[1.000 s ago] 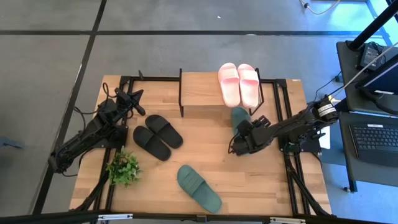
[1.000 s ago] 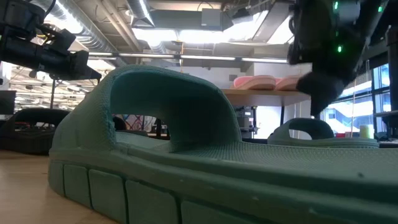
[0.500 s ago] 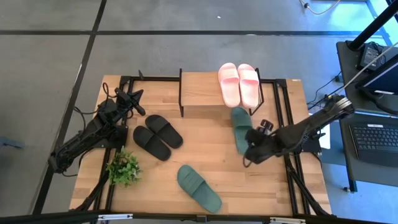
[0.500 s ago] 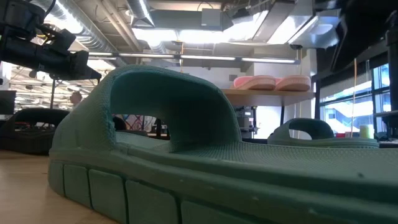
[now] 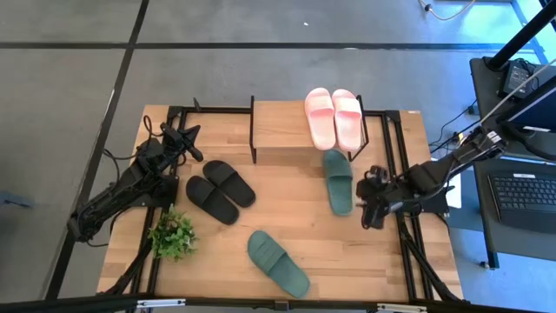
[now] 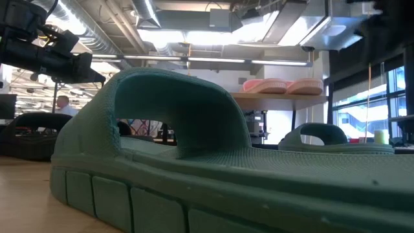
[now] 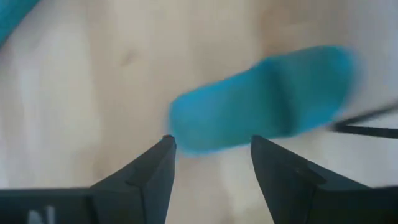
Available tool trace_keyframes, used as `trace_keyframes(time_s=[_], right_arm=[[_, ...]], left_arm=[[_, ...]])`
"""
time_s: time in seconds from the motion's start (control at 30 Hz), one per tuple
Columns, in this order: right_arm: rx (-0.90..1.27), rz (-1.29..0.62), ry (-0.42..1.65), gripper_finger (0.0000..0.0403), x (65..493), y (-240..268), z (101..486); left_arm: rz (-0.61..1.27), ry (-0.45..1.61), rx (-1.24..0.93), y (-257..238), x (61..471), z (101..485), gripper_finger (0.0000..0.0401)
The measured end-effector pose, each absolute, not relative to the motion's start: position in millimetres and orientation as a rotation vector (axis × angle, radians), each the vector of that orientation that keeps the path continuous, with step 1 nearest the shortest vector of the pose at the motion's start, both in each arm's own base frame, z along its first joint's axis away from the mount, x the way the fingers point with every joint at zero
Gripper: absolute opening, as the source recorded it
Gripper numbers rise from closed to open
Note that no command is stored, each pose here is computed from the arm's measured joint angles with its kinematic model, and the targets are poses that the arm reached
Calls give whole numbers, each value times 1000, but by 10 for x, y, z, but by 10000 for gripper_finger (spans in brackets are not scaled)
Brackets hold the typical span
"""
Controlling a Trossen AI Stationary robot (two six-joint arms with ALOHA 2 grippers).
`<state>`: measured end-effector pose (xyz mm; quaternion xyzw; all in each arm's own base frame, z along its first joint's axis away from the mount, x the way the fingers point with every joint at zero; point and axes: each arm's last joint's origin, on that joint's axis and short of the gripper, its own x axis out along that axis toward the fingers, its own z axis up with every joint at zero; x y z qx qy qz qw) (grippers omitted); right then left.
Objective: Pick and place slides into the shelf
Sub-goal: Put the right green slide under the shelf
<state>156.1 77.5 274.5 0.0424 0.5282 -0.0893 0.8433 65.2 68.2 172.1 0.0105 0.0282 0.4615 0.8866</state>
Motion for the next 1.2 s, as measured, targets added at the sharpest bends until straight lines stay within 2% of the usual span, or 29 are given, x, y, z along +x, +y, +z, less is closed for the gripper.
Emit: trace_keyframes(time_s=[0.1, 0.27, 0.37, 0.77, 1.2], right_arm=[[123, -83, 1122, 210, 1613, 820, 2508], [304, 154, 1057, 210, 1709, 917, 2114], [379, 202, 1008, 210, 1721, 923, 1936], [418, 177, 1070, 210, 1612, 812, 1578], [387, 185, 1050, 210, 1683, 653, 1555]], left_arm=[[960, 58, 21, 682, 651, 1721, 0], [960, 59, 21, 682, 652, 1720, 0], [960, 57, 19, 682, 652, 1720, 0], [960, 54, 14, 682, 651, 1721, 0], [960, 55, 15, 682, 652, 1720, 0]])
